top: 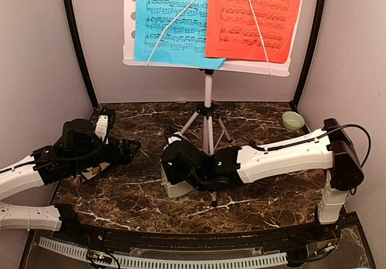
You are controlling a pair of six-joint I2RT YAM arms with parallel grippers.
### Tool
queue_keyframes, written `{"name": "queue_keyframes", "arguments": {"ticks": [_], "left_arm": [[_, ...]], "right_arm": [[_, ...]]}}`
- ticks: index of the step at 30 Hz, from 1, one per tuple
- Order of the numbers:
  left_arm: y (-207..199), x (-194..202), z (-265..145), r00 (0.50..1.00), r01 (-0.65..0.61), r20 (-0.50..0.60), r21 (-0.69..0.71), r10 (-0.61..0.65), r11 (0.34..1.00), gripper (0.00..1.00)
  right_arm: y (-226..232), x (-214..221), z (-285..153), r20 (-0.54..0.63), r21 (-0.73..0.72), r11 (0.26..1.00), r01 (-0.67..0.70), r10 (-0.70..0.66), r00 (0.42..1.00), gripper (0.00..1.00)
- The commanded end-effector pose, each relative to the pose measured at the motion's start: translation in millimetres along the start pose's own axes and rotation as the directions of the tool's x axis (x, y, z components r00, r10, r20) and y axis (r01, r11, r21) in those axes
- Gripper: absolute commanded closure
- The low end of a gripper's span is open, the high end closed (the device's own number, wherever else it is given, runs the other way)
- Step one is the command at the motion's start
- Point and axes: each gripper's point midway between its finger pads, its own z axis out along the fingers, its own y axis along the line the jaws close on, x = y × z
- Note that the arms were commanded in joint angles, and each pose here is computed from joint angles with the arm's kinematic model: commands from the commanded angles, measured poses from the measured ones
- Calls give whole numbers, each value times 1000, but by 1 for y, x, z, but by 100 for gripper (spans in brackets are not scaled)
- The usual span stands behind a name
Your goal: Set up the instrument practice props
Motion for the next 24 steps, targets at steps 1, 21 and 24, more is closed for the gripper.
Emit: {"name": "queue_keyframes", "arguments": {"ticks": [1, 21, 24], "left_arm": [[-28, 32, 7, 996, -52, -62, 203, 66, 978, 3], [-34, 141, 23, 963, -235, -32, 391, 268, 890, 10], [-35, 148, 28, 950, -266, -43, 399, 308, 877, 10]], "right_arm": [[28, -5, -5, 33, -198, 967, 159, -156, 987, 43], [28, -2, -20, 42, -464, 862, 203, -208, 977, 53], [29, -5, -20, 45, -468, 860, 203, -206, 978, 53]]}}
